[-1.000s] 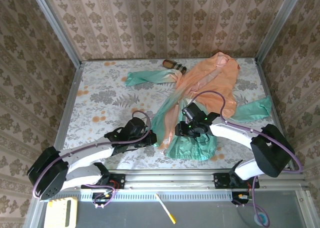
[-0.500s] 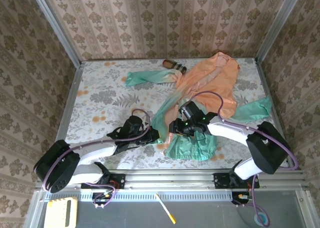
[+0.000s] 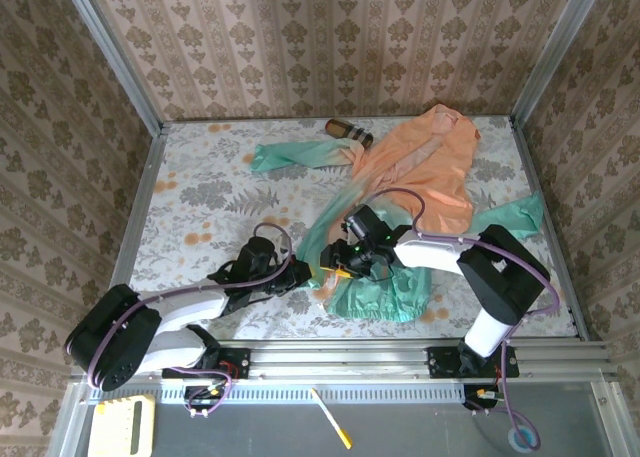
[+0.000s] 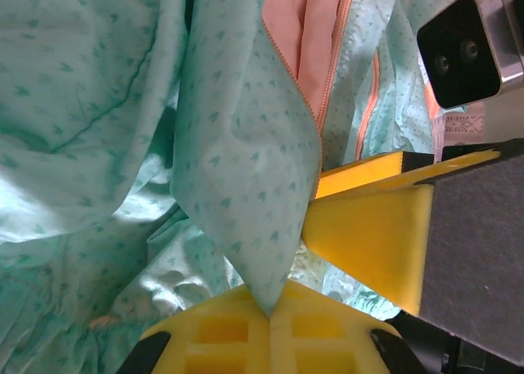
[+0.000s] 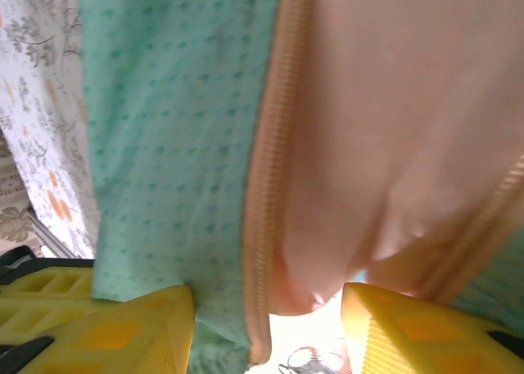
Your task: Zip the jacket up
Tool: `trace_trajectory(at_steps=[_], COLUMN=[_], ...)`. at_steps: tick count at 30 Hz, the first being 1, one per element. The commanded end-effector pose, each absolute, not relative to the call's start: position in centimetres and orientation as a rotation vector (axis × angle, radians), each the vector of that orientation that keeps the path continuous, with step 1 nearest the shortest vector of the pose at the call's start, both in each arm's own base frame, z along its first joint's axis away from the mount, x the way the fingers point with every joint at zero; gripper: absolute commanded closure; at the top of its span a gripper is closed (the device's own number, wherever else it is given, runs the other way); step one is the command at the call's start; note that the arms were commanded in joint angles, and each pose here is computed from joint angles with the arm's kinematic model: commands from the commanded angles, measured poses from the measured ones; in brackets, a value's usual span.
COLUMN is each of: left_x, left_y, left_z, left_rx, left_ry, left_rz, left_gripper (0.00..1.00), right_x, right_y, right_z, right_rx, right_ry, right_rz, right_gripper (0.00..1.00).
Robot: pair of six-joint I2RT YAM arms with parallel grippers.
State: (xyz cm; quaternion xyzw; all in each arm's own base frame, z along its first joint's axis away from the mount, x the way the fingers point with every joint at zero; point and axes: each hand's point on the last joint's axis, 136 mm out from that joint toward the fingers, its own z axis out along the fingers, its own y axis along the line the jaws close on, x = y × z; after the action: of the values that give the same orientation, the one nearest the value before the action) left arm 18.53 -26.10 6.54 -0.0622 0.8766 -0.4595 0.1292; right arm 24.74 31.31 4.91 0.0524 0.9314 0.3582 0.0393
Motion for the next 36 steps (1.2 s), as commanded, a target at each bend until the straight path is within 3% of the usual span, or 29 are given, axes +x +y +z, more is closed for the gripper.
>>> trace_trajectory(at_steps=[1,8,13,24,27,31,36], left_x=[18.5,18.5,18.4,18.2,18.1,17.9,17.8], left_y=[-25.8,-25.3,-25.2,-25.0,-25.2,-24.8,-23.3], left_z=[6.8,6.2,5.8,5.6,5.8,6.9,9.1], left_rx=[-0.192,-0.201,-0.201,-0.196,-0.166,-0.096,-0.007], left_ry=[2.525,2.545,2.56,2.571,2.571,2.585,2.593], left_rz=[-1.36,-1.329,-1.311,-1.301,-1.305,-1.258,-1.111], left_gripper=[1.0,1.0,1.0,1.0,0.87,0.63,0.54], right_x=[24.9,25.1,25.1,24.9,24.9,25.1,25.1], right_y=[32.8,32.6,32.1,31.5,31.2,30.6,30.5], right_z=[5.9,7.3,7.8,8.0,8.2,8.8,9.5], right_rx=[0.143,0.125,0.111,0.097,0.095,0.089,0.068], right_ry=[2.838,2.784,2.761,2.748,2.741,2.728,2.723], right_rz=[1.179,1.194,1.164,1.14,1.12,1.081,1.07], right_gripper=[0.51,0.82,0.97,1.0,1.0,1.0,1.0])
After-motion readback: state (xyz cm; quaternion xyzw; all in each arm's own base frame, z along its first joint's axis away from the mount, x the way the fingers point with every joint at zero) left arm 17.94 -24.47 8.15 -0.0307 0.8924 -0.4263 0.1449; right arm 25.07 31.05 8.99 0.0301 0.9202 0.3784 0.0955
